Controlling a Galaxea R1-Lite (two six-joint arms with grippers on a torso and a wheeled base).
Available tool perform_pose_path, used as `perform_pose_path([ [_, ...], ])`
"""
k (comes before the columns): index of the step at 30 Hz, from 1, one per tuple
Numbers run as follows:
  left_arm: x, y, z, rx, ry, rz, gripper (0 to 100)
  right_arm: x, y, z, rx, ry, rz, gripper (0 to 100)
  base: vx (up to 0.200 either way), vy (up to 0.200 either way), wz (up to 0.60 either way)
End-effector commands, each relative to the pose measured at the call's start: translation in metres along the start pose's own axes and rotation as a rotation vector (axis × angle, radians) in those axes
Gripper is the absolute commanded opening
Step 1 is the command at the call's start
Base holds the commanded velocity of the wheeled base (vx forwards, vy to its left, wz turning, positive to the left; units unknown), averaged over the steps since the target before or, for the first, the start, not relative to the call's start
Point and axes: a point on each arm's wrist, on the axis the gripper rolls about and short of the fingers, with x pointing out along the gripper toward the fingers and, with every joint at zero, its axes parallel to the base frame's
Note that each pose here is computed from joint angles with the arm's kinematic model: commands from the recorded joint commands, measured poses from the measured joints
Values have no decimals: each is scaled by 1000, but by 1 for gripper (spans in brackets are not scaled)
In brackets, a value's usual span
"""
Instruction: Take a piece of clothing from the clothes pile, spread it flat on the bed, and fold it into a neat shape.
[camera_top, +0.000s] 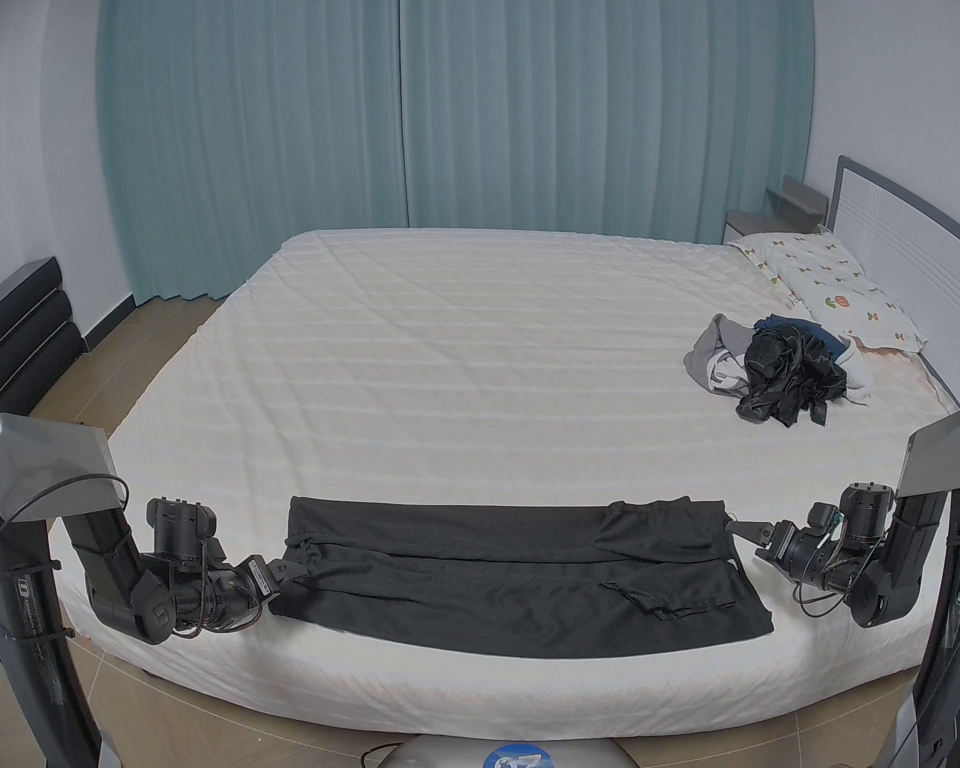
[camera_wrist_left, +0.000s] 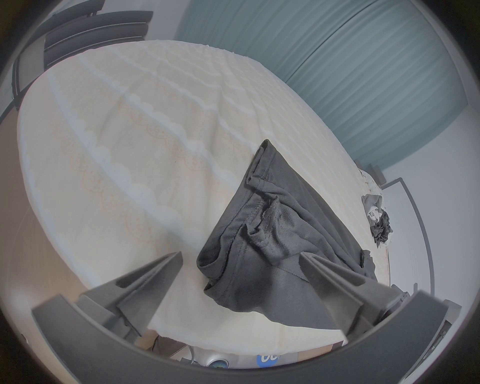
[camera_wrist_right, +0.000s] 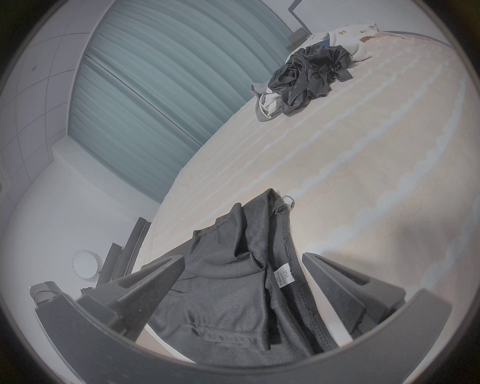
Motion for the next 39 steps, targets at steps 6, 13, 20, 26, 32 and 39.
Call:
perform_pose_path([
  [6, 0, 7, -8, 98, 15, 70, 0, 1, -2, -2, 3, 9, -5, 100, 0, 0, 0],
  [13, -2, 9, -11, 110, 40, 169, 0, 2, -1, -3, 1, 11, -1, 100, 0, 0, 0],
  [20, -2, 9, -10, 131, 52, 181, 0, 2, -1, -3, -1, 11, 1, 100, 0, 0, 0],
  [26, -6, 8, -7, 129, 40, 179, 100, 2, -1, -3, 0, 12, 0, 100, 0, 0, 0],
  [32, -28, 3, 17, 115, -66, 136, 100, 2, -1, -3, 1, 11, 1, 100, 0, 0, 0],
  [39, -24, -11, 38, 41, -135, 56, 100, 3, -1, -2, -2, 7, 3, 100, 0, 0, 0],
])
